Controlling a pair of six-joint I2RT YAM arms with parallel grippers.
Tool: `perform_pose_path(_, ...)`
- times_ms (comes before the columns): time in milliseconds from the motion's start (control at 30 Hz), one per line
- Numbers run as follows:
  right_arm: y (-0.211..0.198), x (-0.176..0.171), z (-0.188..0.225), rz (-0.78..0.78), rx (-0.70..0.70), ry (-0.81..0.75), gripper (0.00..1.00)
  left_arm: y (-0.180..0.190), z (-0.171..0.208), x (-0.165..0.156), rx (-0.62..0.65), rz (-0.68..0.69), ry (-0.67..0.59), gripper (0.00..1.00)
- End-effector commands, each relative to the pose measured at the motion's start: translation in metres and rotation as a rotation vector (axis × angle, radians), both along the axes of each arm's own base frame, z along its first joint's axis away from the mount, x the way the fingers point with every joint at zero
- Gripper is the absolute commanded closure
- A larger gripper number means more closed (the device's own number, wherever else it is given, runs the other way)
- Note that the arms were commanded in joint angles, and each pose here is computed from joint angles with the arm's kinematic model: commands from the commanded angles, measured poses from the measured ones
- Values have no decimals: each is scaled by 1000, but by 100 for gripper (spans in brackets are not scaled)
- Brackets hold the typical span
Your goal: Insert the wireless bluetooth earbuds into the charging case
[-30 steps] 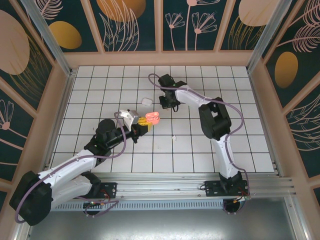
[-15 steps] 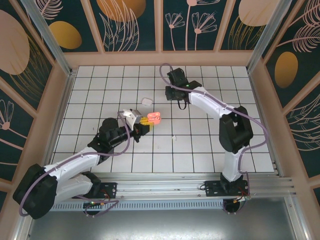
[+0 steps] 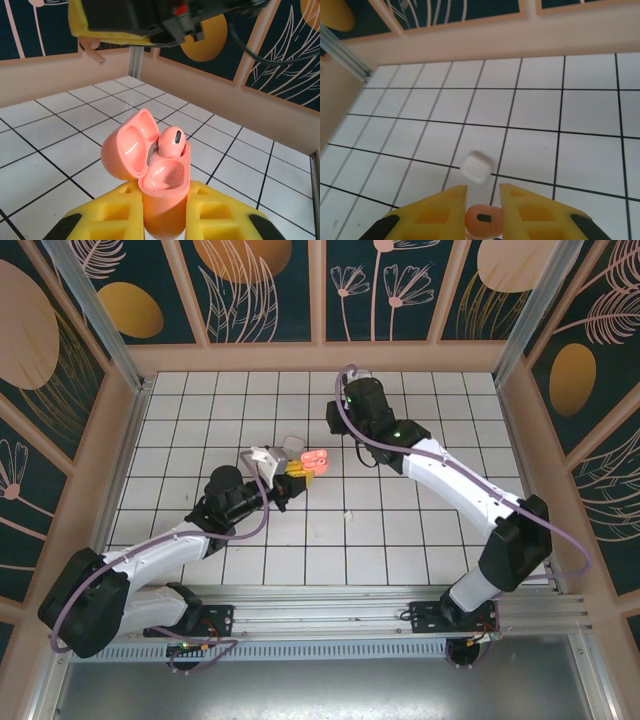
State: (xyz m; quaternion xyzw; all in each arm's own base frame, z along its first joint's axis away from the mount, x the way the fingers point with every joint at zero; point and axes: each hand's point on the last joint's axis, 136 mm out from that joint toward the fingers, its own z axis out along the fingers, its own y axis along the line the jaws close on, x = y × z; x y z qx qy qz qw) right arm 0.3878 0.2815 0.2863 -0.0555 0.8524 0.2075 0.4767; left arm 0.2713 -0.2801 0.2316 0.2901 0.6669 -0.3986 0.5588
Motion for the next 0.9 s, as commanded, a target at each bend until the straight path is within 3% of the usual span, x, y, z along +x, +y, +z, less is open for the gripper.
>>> perform_pose_path(0,0,-9,31,-19,89,-86,80,-2,32,10,-79,28,-68,100)
perform_pose_path(533,32,-68,74,170,282,-212,79,-6,52,35,-133,99,-62,100)
perform_pose_path(867,37,-77,68,191,332,-225,79,-6,57,40,-162,116,-50,100)
